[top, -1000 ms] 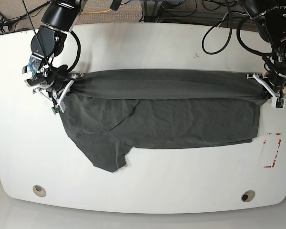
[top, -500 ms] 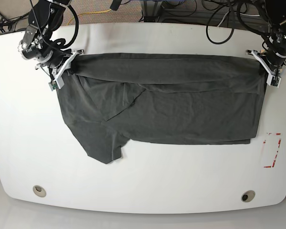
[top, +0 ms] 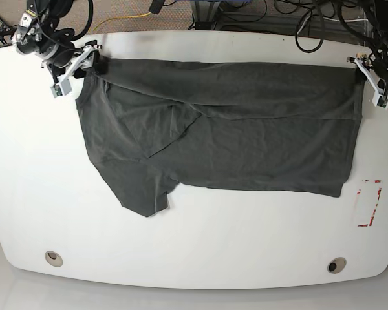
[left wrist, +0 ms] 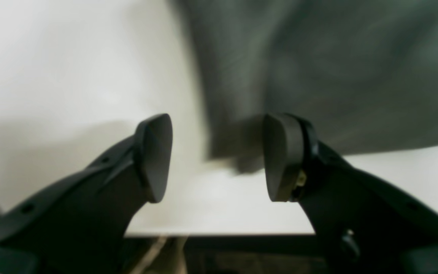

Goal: Fold the T-shirt properly
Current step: 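Pull the shirt flat with both grippers holding the collar-side corners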

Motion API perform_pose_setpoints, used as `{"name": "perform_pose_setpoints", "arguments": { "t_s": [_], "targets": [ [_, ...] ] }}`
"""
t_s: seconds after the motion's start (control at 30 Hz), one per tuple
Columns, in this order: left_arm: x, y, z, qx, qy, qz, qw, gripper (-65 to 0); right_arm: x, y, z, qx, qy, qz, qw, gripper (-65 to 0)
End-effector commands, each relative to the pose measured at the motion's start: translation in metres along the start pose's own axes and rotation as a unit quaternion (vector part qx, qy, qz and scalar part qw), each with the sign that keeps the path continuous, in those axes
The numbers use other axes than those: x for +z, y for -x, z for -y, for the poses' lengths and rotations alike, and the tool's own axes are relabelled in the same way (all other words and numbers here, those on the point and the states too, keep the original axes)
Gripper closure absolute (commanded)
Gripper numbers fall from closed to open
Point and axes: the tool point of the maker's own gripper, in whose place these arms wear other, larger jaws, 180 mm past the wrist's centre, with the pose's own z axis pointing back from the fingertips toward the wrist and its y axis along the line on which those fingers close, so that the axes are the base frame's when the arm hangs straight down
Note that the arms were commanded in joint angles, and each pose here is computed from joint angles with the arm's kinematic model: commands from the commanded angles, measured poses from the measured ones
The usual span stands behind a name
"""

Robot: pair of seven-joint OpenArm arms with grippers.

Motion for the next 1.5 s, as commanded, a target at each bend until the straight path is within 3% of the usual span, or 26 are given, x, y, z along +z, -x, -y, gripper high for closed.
{"name": "perform_pose_setpoints", "arguments": {
  "t_s": [0.0,0.23,0.53,0.7,0.9,1.03,1.27,1.47],
  "targets": [
    [0.008,-0.021,-0.017,-0.014,-0.018,0.027,0.999,-32.2,0.012,-0.007,-0.002,0.008,-0.019,0.020,0.9996,-36.5],
    [0.042,-0.058,-0.036,-0.028,-0.073,0.085,0.993,-30.0,0.027,-0.010,-0.012,0.001,-0.065,0.038,0.9971,-36.5],
    [0.042,-0.091,-0.008,-0.025,-0.058,0.135,0.989,-30.0,0.049,-0.019,-0.024,0.019,-0.107,0.051,0.9928,-36.8],
    [0.018,-0.074,0.009,0.000,-0.021,0.111,0.994,-30.0,0.056,-0.009,-0.025,0.015,-0.114,0.036,0.9927,-36.8],
    [-0.005,-0.060,0.016,0.028,0.006,0.087,0.996,-30.0,0.049,-0.026,-0.028,0.013,-0.119,0.068,0.9905,-36.5],
    [-0.021,-0.036,0.013,0.040,0.010,0.047,0.998,-30.0,0.032,-0.035,-0.022,0.006,-0.100,0.078,0.9919,-36.5],
    [-0.034,-0.017,0.002,0.040,0.003,0.030,0.999,-30.0,0.008,-0.006,-0.010,-0.003,-0.040,0.019,0.9990,-36.5],
    [-0.034,-0.014,-0.008,0.038,-0.002,0.026,0.999,-30.0,0.012,0.025,0.006,0.005,0.001,-0.039,0.9992,-36.5]
  ]
}}
